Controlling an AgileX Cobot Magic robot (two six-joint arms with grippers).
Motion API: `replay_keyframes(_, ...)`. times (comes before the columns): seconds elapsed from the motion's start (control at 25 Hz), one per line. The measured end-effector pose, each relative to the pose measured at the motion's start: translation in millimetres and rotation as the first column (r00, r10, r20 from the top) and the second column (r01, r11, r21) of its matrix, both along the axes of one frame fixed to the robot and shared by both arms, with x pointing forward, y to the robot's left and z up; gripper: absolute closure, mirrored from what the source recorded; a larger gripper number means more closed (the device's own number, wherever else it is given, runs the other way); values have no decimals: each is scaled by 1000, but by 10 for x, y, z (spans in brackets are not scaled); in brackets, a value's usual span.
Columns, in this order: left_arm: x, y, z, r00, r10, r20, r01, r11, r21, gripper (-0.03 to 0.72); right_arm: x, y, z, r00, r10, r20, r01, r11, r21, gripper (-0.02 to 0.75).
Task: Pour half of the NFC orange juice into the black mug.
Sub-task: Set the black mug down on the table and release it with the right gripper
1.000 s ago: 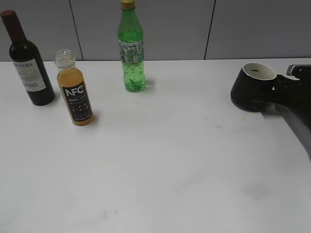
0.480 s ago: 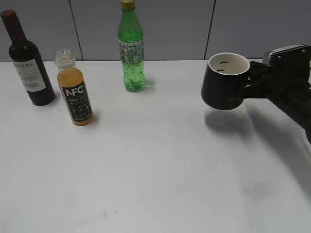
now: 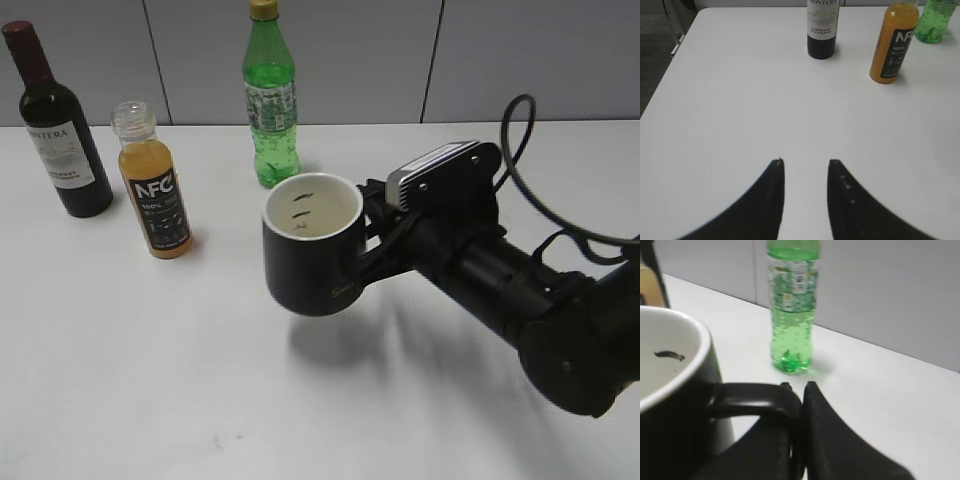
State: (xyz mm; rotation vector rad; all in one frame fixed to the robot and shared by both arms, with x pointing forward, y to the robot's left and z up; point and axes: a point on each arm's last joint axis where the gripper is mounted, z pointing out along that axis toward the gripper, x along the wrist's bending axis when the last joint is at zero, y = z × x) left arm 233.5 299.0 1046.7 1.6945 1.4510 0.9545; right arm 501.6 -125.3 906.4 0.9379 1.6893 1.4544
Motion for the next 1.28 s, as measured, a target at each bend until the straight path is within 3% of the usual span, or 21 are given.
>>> replay_keyframes(0.24,0,0,0,1000,0,0,0,1000,0,450,-236,294,-227,997,48,-59,-51,998,-43,713)
replay_keyframes(0.52,0,0,0,1000,0,0,0,1000,0,450,-162,289,-408,994,-46,-101,40,997,-59,713)
replay_keyframes(1.28,0,0,0,1000,0,0,0,1000,0,450,-34,389,-670,991,-69,-112,62,996,-63,699)
